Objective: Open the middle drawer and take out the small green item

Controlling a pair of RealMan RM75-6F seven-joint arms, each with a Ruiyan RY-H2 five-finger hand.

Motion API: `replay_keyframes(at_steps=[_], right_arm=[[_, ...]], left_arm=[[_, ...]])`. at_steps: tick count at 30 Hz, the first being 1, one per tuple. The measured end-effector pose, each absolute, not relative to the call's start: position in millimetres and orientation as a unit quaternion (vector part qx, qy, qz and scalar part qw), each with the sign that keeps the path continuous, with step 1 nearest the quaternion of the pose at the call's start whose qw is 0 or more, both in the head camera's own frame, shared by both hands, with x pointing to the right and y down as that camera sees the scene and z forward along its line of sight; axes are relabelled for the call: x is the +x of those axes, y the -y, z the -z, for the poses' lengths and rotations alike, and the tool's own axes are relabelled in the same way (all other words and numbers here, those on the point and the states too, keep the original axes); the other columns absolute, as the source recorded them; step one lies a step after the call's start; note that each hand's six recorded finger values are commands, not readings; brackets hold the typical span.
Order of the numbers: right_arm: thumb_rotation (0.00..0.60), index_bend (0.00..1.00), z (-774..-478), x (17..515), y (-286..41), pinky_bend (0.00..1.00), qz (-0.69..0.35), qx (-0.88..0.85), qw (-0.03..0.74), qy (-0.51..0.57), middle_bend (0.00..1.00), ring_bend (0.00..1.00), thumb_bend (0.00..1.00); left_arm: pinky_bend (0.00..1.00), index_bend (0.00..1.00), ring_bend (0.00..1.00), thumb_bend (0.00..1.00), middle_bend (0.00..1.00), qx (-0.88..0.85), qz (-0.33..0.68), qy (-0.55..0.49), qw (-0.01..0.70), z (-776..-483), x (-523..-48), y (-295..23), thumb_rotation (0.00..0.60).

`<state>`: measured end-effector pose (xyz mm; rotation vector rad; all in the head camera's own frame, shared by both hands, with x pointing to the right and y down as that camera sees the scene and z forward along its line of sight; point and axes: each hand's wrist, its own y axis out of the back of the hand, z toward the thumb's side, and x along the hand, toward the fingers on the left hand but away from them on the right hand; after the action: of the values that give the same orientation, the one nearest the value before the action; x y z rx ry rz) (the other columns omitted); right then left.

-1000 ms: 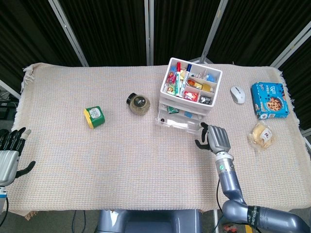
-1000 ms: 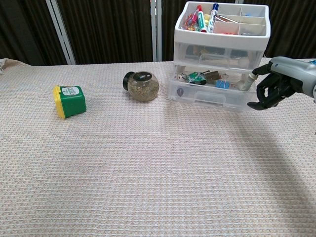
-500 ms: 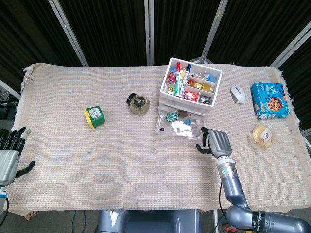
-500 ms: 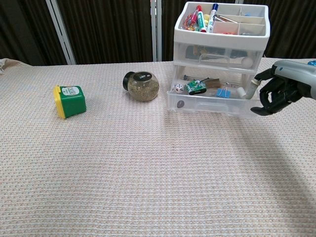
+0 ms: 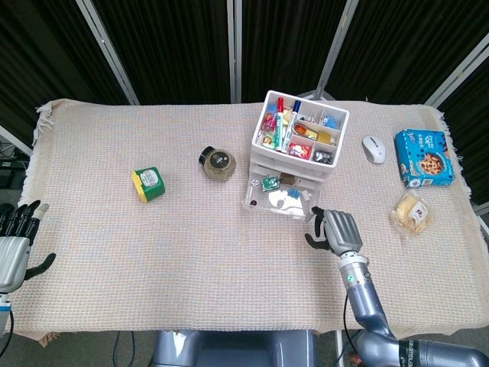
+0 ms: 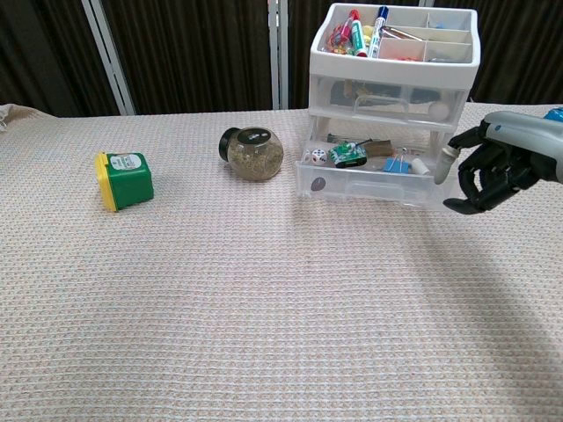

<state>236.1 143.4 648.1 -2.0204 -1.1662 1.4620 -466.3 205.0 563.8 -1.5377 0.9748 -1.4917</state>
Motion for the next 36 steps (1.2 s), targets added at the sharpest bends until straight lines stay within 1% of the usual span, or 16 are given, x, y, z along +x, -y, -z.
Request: replay_keyframes(at_steps=[2,6,9,13,17,19,21,23,28,36], right_arm=[[0.600,0.41,-644.0,234.6,-141.8,0.53,-0.514,-0.722,0.196,0.419,0.68,0.71,0.23],[0.600,0.34,-628.7,228.6,-131.9,0.53,-0.490,-0.726,0.219,0.430,0.68,0.71,0.17],[0.600,0.32,-617.4,223.3,-120.8,0.53,-0.474,-0.728,0.246,0.430,0.70,0.73,0.14],[0.600,0.32,-609.9,214.0,-107.1,0.54,-0.463,-0.732,0.279,0.415,0.76,0.77,0.11],[0.600,0.33,-607.6,204.3,-89.6,0.61,-0.457,-0.729,0.331,0.388,0.88,0.87,0.08],[0.600,0.35,-607.5,200.7,-83.0,0.65,-0.456,-0.723,0.357,0.376,0.94,0.92,0.06],[0.600,0.36,-609.4,194.8,-76.7,0.68,-0.454,-0.717,0.384,0.362,0.98,0.95,0.04],[0.600,0.35,-612.6,188.5,-72.2,0.69,-0.453,-0.714,0.403,0.351,1.00,0.97,0.03],[0.600,0.33,-624.6,163.8,-65.9,0.69,-0.445,-0.718,0.428,0.320,1.00,0.97,0.02],[0.600,0.36,-640.2,144.3,-60.4,0.69,-0.442,-0.719,0.445,0.299,1.00,0.97,0.02]], left_arm=[[0.00,0.00,0.00,0.28,0.00,-0.603,0.585,-0.382,0.384,-563.8,-466.4,-205.1,0.600],[0.00,0.00,0.00,0.28,0.00,-0.603,0.585,-0.382,0.384,-563.8,-466.2,-205.0,0.600],[0.00,0.00,0.00,0.28,0.00,-0.603,0.585,-0.382,0.384,-563.6,-466.2,-205.1,0.600],[0.00,0.00,0.00,0.28,0.00,-0.604,0.585,-0.382,0.384,-563.6,-466.3,-205.1,0.600],[0.00,0.00,0.00,0.28,0.00,-0.604,0.584,-0.382,0.384,-563.7,-466.4,-205.0,0.600],[0.00,0.00,0.00,0.28,0.00,-0.604,0.584,-0.383,0.384,-563.7,-466.5,-204.9,0.600],[0.00,0.00,0.00,0.28,0.00,-0.605,0.584,-0.383,0.383,-563.7,-466.6,-204.8,0.600],[0.00,0.00,0.00,0.28,0.00,-0.605,0.583,-0.383,0.383,-563.7,-466.6,-204.7,0.600],[0.00,0.00,0.00,0.28,0.00,-0.607,0.583,-0.383,0.382,-563.9,-466.9,-205.0,0.600],[0.00,0.00,0.00,0.28,0.00,-0.609,0.581,-0.384,0.380,-563.9,-467.2,-204.8,0.600]])
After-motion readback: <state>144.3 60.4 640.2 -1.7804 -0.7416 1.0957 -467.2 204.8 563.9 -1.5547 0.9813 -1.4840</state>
